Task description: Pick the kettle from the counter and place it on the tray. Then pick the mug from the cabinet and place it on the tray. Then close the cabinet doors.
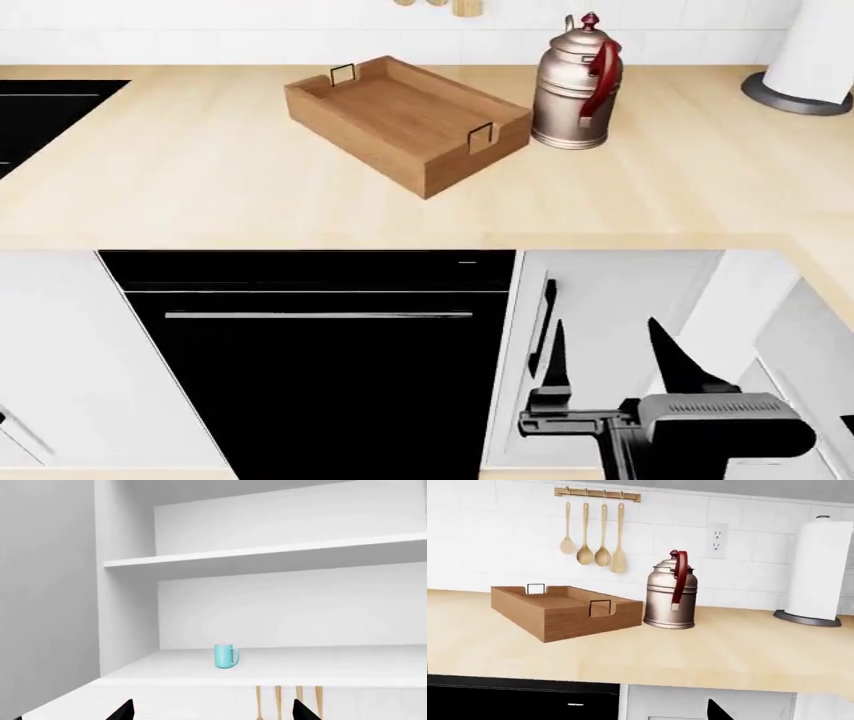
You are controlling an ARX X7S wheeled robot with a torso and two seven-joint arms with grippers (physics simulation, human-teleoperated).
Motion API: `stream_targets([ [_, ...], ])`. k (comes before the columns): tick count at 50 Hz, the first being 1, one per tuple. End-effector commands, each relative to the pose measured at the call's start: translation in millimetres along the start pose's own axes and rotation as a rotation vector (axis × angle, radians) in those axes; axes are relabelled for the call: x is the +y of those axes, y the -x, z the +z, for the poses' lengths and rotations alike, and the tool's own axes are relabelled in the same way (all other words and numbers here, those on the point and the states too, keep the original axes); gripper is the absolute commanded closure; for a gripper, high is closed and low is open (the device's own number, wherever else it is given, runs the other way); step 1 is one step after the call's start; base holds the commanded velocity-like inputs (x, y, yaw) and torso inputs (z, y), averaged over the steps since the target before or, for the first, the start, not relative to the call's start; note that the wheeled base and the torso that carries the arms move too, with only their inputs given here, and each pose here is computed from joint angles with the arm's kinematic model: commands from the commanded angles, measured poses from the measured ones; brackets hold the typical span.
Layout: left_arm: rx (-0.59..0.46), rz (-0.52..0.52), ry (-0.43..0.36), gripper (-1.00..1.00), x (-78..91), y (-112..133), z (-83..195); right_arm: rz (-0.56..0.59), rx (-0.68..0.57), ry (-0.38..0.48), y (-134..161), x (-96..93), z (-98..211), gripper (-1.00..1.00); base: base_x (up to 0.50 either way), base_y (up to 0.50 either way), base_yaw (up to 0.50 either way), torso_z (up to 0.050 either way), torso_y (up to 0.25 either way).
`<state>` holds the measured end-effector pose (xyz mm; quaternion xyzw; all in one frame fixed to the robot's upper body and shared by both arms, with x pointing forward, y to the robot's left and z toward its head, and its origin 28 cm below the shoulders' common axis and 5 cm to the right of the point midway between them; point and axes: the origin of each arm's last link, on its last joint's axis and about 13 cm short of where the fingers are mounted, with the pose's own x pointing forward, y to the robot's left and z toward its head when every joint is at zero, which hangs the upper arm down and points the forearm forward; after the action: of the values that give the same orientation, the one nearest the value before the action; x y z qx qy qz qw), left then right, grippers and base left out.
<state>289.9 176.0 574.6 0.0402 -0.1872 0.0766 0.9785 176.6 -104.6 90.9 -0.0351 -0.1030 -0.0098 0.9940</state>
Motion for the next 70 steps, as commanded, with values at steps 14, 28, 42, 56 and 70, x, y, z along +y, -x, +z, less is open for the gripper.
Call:
stream_targets([
  [14,0.001,0.001,0.0,-1.0,3.3,0.1,2.8,-0.01,-0.189,0.125,-30.3,-44.3,192.2,-1.0,0.0,0.0,0.0,0.0,0.0],
  [28,0.017,0.02,0.006,-1.0,8.9,-5.3,-2.5,0.01,-0.228,0.119,-31.0,-44.8,209.4,-1.0,0.27,0.0,0.0,0.0,0.0],
  [42,0.014,0.026,0.0,-1.0,12.6,-4.9,-1.2,0.01,-0.232,0.129,-29.9,-43.8,208.5,-1.0,0.5,0.0,0.0,0.0,0.0],
  [56,0.009,0.058,0.006,-1.0,19.4,-6.9,-1.6,0.011,-0.223,0.125,-31.6,-43.6,203.6,-1.0,0.5,0.0,0.0,0.0,0.001],
  [70,0.007,0.076,0.011,-1.0,24.0,-7.6,-1.5,0.01,-0.221,0.127,-32.4,-43.1,202.3,-1.0,0.5,0.0,0.0,0.0,0.001],
])
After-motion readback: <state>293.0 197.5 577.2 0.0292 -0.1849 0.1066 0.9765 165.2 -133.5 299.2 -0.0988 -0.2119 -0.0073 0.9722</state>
